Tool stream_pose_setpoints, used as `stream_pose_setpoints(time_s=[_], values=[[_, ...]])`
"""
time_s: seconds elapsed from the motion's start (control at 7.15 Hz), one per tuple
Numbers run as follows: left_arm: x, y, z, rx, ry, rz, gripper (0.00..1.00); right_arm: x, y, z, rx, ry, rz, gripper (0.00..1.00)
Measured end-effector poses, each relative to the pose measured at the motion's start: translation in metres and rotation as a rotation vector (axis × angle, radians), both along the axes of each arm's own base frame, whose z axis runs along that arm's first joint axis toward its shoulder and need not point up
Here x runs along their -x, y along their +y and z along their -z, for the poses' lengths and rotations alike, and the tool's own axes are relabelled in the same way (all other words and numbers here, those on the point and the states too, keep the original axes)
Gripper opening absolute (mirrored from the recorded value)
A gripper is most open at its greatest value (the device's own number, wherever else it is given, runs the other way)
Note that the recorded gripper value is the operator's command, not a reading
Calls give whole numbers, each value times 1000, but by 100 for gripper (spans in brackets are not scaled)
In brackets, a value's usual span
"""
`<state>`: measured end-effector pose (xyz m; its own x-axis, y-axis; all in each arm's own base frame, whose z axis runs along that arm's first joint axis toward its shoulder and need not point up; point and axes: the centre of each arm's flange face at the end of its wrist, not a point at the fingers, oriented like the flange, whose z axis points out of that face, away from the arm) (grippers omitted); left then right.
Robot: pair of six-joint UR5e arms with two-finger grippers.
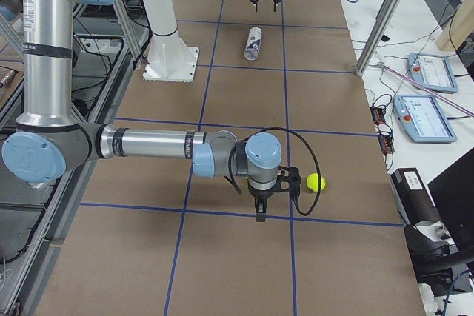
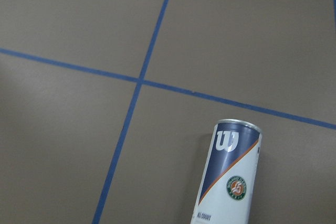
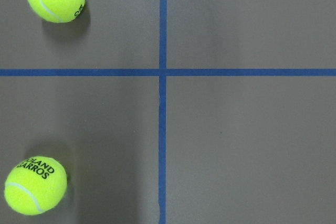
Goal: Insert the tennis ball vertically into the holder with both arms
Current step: 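Reach the left gripper down to the lying white-and-blue can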
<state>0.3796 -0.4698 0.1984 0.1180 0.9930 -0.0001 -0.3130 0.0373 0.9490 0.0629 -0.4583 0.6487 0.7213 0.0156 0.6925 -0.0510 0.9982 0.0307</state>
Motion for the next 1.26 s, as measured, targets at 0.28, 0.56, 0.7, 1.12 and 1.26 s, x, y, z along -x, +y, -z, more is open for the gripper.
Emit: stream_pose_setpoints(time_s=[0.28,0.56,0.7,1.12,1.26], values=[[-71,49,7,-81,-22,64,85,1,4,-3,8,-11,1,99],[-101,80,16,-44,1,65,100,1,8,-7,18,-17,1,99],[-104,84,15,-35,7,66,100,1,10,-8,22,-18,1,99],[-105,85,-9,-82,-39,43,100,1,12,-10,25,-17,1,99],[-104,84,-18,-126,-64,22,100,1,12,-10,25,-17,0,99]])
